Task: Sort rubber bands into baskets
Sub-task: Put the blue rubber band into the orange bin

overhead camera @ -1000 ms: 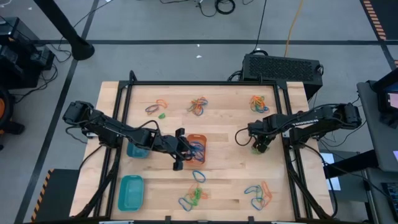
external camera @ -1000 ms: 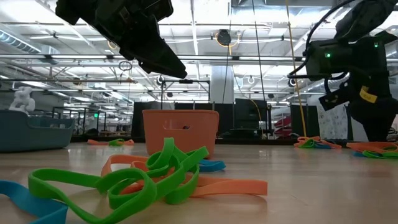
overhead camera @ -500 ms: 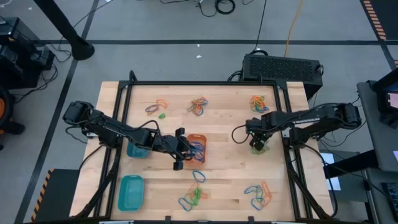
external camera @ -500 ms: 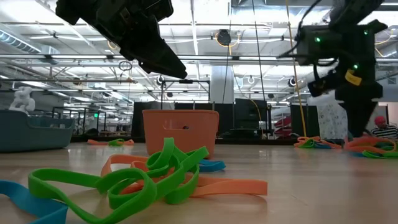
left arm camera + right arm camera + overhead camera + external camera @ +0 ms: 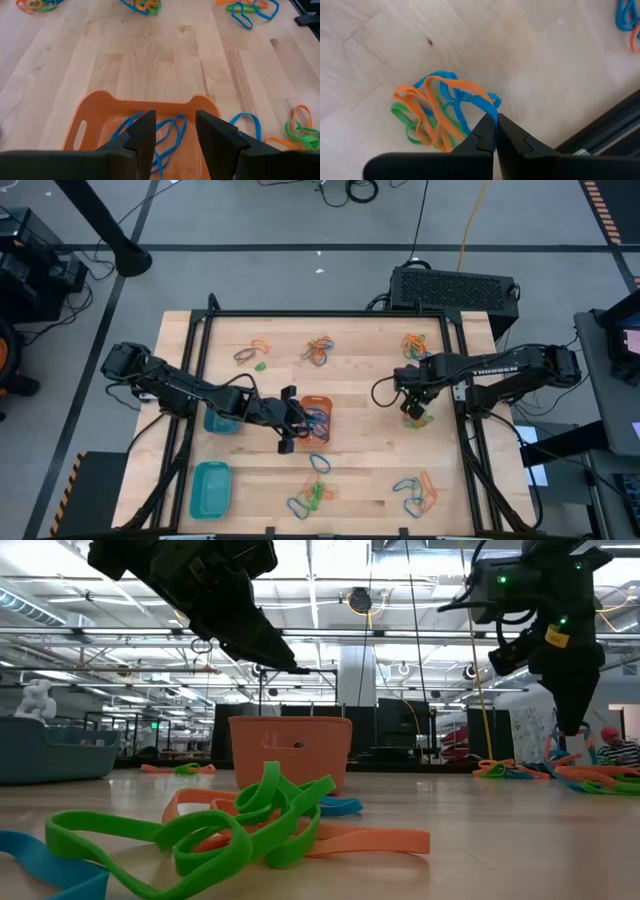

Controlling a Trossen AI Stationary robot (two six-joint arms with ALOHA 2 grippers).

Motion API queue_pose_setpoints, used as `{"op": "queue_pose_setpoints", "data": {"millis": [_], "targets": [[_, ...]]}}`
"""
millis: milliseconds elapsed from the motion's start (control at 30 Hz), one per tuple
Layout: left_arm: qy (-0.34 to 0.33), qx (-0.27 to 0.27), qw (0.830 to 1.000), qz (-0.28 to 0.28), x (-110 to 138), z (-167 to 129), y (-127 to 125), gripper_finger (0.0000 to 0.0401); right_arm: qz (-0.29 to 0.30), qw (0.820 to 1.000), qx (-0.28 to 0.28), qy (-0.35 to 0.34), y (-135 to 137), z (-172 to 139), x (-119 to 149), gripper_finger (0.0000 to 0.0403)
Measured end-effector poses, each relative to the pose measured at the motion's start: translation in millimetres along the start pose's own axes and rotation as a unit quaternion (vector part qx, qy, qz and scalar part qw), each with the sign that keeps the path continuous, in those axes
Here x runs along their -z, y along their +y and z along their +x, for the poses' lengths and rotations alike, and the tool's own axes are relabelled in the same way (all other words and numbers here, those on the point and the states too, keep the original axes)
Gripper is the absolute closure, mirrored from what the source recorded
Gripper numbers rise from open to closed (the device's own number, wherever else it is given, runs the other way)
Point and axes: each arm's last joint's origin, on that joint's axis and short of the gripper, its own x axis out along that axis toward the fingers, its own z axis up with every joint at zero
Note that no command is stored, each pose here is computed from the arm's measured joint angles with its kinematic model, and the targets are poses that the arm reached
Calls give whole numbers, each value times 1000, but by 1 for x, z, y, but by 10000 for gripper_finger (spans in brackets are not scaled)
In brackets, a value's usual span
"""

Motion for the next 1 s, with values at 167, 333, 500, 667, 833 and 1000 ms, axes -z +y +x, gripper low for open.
{"op": "queue_pose_setpoints", "data": {"millis": [167,333,500,667,833,1000], "targets": [[0,0,1000,0,0,0,0,256,-3,1000,-8,5,3,0,2,388],[0,0,1000,0,0,0,0,256,2,1000,-11,4,7,-1,5,381],[0,0,1000,-1,0,0,0,256,-7,1000,-8,1,10,-1,7,365],[0,0,1000,-1,0,0,0,256,-12,1000,-9,-1,11,-1,8,346],[0,0,1000,-1,0,0,0,256,-18,1000,-8,-3,11,-1,8,340],[0,0,1000,-1,0,0,0,256,8,998,0,-66,14,2,0,339]]}}
